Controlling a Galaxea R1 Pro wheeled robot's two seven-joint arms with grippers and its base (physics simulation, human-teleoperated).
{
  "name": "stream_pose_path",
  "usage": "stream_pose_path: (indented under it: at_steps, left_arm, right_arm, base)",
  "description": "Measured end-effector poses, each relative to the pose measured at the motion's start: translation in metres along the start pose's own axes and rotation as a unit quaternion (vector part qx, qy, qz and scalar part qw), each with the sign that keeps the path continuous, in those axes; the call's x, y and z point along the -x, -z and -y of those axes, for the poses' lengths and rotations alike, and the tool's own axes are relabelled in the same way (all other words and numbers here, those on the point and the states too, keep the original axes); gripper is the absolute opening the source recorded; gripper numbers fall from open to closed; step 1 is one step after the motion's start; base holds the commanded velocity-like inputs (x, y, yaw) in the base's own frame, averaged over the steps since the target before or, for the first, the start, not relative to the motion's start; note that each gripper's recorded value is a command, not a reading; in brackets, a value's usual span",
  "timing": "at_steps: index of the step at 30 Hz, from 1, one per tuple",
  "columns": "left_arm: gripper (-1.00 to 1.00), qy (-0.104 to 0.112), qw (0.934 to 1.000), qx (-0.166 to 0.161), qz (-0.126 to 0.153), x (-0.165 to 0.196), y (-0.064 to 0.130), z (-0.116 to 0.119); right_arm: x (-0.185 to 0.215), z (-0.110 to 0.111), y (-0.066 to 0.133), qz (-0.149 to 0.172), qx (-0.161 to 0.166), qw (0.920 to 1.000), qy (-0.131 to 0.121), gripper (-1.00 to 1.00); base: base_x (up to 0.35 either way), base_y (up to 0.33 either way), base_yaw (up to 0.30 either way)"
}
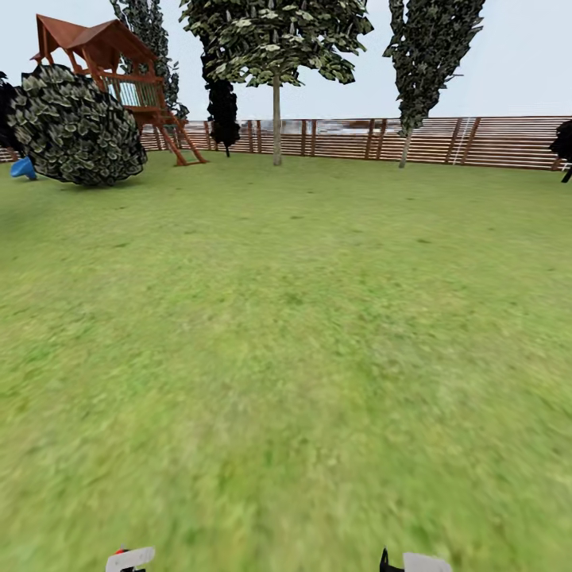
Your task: In the garden, pick up the pesticide atomizer on the floor and spray pesticide onto both trees until each tree trunk is fully covered.
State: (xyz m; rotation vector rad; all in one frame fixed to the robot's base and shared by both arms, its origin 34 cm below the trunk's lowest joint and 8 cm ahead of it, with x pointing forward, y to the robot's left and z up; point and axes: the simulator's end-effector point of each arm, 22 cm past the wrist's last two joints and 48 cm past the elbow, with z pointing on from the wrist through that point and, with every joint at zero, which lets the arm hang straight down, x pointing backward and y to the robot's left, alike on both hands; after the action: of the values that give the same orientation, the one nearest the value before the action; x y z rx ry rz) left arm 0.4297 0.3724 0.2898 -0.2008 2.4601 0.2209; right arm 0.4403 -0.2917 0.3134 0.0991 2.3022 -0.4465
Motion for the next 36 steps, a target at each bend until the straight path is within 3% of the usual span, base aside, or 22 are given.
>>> stream_pose_path:
  at_steps: [36]
  left_arm:
    - [-1.0,0.0,1.0,0.0,0.0,-0.0001,0.0,0.0]
  right_arm:
    - [0.0,-0.0001,0.0,0.0,0.0,1.0,0.0,1.0]
  base:
    - [0.336,0.0,0.0]
